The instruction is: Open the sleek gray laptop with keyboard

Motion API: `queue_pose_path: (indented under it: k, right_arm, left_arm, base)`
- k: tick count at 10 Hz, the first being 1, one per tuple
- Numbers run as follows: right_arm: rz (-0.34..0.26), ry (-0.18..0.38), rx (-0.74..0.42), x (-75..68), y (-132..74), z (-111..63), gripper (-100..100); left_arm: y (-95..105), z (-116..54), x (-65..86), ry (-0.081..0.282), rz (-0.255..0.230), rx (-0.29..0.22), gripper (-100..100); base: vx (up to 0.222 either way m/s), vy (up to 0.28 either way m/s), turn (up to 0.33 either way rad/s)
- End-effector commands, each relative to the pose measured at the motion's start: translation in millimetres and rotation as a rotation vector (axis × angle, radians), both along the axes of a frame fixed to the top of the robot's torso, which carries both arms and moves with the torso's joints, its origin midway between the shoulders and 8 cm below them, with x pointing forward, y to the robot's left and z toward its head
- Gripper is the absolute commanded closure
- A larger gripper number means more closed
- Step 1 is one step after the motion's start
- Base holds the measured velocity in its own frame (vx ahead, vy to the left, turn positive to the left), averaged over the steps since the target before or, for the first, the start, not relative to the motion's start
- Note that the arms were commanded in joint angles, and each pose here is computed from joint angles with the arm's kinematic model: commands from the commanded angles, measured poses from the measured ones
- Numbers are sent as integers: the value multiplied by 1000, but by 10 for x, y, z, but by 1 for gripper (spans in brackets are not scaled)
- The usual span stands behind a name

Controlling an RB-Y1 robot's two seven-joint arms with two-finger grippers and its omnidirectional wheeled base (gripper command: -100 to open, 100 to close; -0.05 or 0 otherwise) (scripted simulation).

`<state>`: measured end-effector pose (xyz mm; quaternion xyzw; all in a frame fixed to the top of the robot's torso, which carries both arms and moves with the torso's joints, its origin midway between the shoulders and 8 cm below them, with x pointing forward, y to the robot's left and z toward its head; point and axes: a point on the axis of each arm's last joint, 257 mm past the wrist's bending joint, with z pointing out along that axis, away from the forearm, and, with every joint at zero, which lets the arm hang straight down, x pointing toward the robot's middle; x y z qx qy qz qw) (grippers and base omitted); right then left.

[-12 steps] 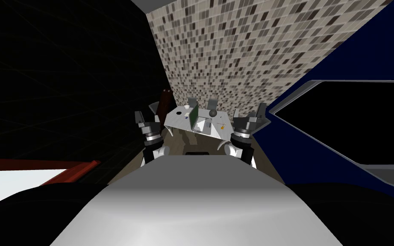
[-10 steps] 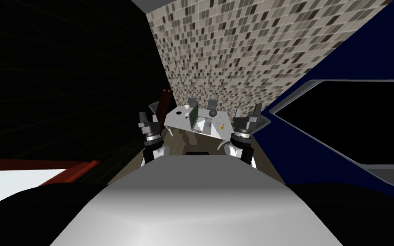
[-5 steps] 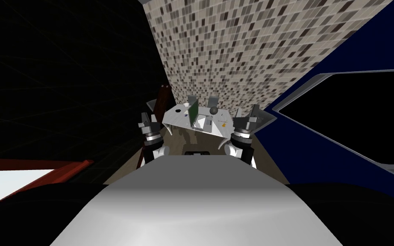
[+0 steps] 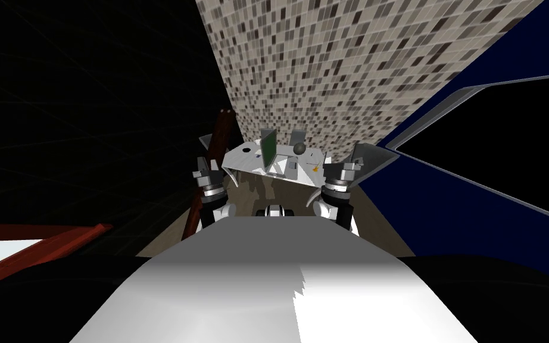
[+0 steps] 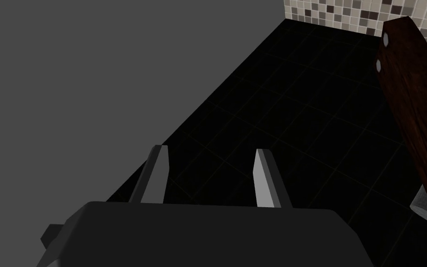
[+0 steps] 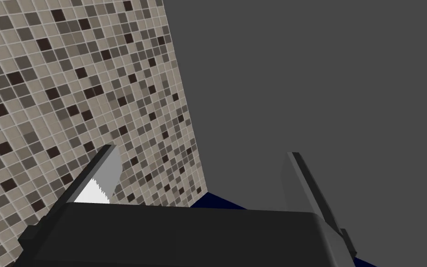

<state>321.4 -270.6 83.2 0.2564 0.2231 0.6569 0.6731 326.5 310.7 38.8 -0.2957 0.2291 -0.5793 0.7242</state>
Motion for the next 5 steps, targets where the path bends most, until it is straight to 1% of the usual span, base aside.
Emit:
queue_pose_path:
  k: [1,3,5]
  right_arm:
    - [24,34,-79,119,146,-75,-100]
    - [40,65,-155,236,277,-154,-100]
    - [49,98,-239,364,410,-249,-100]
  left_arm:
    - [0,0,0,0,0,0,0]
    - [0,0,0,0,0,0,0]
    - [0,0,0,0,0,0,0]
  base:
    - [20,86,-65]
    - [40,129,-76]
    - [37,165,-94]
